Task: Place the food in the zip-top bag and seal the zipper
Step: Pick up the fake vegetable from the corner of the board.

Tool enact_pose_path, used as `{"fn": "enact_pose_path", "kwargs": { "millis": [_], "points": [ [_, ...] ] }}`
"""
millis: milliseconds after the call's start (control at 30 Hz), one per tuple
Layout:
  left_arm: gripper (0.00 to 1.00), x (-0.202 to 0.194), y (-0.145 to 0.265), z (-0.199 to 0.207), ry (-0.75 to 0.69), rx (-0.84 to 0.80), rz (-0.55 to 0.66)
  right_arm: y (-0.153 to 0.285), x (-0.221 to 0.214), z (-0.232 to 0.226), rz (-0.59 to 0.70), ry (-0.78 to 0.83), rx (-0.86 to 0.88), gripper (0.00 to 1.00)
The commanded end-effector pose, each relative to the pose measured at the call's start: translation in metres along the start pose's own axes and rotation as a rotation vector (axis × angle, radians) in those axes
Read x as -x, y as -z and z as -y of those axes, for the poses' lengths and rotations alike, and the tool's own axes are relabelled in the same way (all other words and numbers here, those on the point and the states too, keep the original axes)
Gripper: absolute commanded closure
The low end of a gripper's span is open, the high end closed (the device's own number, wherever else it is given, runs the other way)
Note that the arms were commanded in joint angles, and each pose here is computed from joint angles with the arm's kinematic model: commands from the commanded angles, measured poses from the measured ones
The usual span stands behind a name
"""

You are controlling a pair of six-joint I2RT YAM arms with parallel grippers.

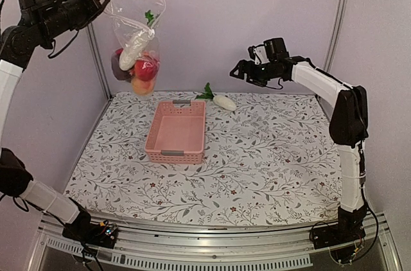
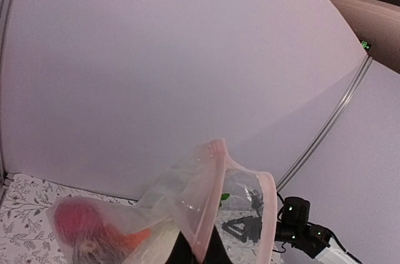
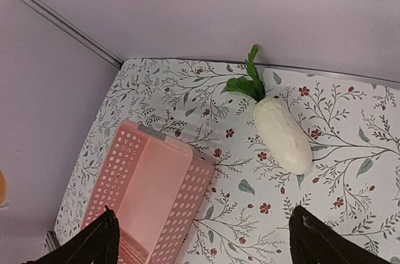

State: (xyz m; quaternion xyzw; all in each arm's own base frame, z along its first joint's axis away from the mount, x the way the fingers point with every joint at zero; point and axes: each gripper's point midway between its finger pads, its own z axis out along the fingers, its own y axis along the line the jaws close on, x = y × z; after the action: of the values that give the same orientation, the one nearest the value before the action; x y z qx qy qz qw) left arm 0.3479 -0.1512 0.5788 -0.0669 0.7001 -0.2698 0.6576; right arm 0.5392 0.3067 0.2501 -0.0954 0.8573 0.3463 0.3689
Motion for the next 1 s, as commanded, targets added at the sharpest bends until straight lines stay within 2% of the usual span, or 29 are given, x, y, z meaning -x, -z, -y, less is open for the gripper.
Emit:
{"fn": "enact_pose_path", "kwargs": {
  "millis": [0, 100, 367, 567, 767, 967],
  "points": [
    [1.0, 0.011, 0.026, -0.015, -0.016, 0.053, 0.036, -0.038, -0.009, 0.032, -0.003, 0.009, -0.055, 0.04],
    [1.0, 0.012, 0.034, -0.018, -0.013, 0.065, 0.035, -0.064, -0.016, 0.052, -0.009, 0.006, -0.062, 0.01],
    [1.0, 0.003, 0.039, -0.025, -0.019, 0.096, -0.015, -0.118, -0.047, 0.106, -0.025, -0.082, -0.027, 0.01],
    [1.0, -0.01, 0.037, -0.028, -0.019, 0.104, -0.067, -0.141, -0.044, 0.123, 0.024, -0.1, -0.007, 0.01],
    [1.0, -0.013, 0.037, -0.03, -0.05, 0.111, -0.081, -0.165, -0.059, 0.138, 0.043, -0.226, 0.057, 0.01],
    [1.0, -0.009, 0.037, -0.033, -0.103, 0.118, -0.076, -0.182, -0.082, 0.14, 0.007, -0.351, 0.115, 0.11]
  ]
}}
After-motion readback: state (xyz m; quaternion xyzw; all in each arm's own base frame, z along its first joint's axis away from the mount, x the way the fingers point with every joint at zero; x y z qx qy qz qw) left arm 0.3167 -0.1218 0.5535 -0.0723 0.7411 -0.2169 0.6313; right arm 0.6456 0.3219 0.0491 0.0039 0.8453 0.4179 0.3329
